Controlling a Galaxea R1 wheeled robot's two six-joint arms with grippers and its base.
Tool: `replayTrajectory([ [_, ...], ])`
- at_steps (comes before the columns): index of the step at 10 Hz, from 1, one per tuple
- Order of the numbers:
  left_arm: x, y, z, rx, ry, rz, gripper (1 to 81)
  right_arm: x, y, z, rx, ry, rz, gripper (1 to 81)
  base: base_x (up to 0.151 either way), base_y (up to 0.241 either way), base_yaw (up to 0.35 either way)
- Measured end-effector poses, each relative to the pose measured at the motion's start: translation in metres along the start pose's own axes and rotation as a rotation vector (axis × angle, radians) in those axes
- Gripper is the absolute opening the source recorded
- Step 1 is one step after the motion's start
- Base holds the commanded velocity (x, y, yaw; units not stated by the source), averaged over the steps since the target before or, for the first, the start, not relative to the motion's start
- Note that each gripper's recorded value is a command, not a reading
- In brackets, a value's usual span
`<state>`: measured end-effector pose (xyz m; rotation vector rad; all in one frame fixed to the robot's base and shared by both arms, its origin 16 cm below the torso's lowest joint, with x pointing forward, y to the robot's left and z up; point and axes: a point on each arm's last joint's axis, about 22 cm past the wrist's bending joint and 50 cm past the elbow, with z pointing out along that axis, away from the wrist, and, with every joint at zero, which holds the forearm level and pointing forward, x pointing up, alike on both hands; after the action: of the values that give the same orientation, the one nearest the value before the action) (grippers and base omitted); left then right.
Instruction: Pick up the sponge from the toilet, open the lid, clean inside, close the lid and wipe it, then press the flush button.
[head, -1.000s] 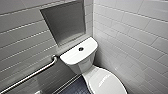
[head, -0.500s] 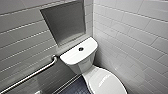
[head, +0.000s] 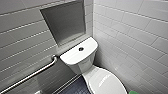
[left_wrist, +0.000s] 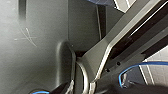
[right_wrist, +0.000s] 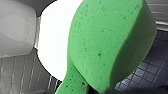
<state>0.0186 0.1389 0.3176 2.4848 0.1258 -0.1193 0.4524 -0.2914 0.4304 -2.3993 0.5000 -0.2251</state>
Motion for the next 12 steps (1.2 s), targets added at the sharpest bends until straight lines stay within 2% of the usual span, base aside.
replayTrajectory([
  [2,0.000,0.001,0.001,-0.002,0.001,0.000,81.1,0.028,-0.023,0.019,0.022,-0.034,-0.057,1.0,0.000,0.000,0.000],
  [3,0.001,0.001,0.001,-0.002,0.001,0.000,81.1,0.037,-0.040,0.034,0.046,-0.046,-0.079,1.0,0.000,0.000,0.000],
  [5,0.003,0.001,0.001,-0.002,0.003,0.002,81.1,0.037,-0.084,0.067,0.106,-0.117,-0.125,1.0,0.000,0.000,0.000],
  [6,0.003,0.001,0.001,-0.002,0.003,0.002,81.1,0.040,-0.103,0.079,0.131,-0.128,-0.144,1.0,0.000,0.000,0.000],
  [9,0.008,0.000,0.002,-0.002,0.008,0.007,81.1,0.045,-0.131,0.111,0.148,-0.171,-0.185,1.0,0.000,0.000,0.000],
  [12,0.008,-0.001,0.002,0.001,0.006,0.007,81.1,0.048,-0.159,0.161,0.143,-0.208,-0.217,1.0,0.000,0.000,0.000],
])
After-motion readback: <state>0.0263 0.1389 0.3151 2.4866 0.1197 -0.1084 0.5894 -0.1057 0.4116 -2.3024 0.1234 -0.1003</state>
